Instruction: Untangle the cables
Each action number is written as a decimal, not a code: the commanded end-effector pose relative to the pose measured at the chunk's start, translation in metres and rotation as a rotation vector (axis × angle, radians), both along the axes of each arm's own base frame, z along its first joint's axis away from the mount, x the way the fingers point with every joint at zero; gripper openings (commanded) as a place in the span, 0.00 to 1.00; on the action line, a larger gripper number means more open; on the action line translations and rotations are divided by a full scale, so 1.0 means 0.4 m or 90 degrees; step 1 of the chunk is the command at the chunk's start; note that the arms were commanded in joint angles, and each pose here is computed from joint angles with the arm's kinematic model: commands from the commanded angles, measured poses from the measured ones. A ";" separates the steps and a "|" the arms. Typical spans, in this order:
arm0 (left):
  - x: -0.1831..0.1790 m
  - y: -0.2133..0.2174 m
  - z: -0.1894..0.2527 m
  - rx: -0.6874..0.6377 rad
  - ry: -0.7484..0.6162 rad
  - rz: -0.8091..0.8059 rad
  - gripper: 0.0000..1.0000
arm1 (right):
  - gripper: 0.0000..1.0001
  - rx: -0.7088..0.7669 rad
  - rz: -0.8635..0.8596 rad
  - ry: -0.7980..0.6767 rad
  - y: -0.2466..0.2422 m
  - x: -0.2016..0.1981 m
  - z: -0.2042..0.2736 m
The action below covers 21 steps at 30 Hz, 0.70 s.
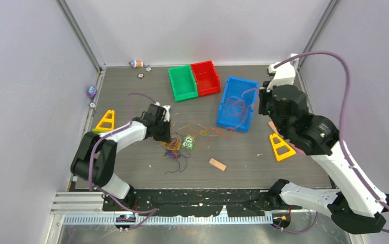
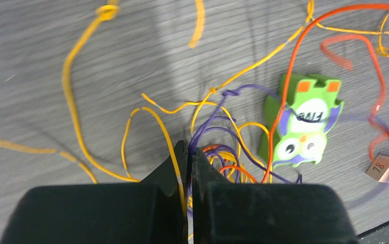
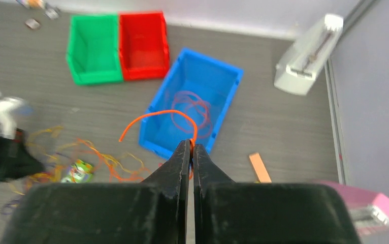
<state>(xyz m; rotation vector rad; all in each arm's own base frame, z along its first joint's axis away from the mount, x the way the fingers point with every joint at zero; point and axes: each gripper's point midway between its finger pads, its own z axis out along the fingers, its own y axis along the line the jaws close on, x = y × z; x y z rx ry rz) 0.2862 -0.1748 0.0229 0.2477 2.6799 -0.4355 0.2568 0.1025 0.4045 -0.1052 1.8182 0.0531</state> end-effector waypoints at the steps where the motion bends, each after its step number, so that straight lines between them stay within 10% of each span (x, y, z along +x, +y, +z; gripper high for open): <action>1: 0.049 0.083 0.098 -0.066 -0.113 0.125 0.00 | 0.05 -0.004 -0.104 0.047 -0.045 0.026 -0.123; 12: 0.013 0.402 0.167 -0.034 -0.293 0.542 0.00 | 0.05 0.201 -0.444 0.091 -0.363 0.015 -0.360; 21: 0.007 0.415 0.195 -0.053 -0.349 0.551 0.00 | 0.07 0.218 -0.316 0.181 -0.280 0.040 -0.467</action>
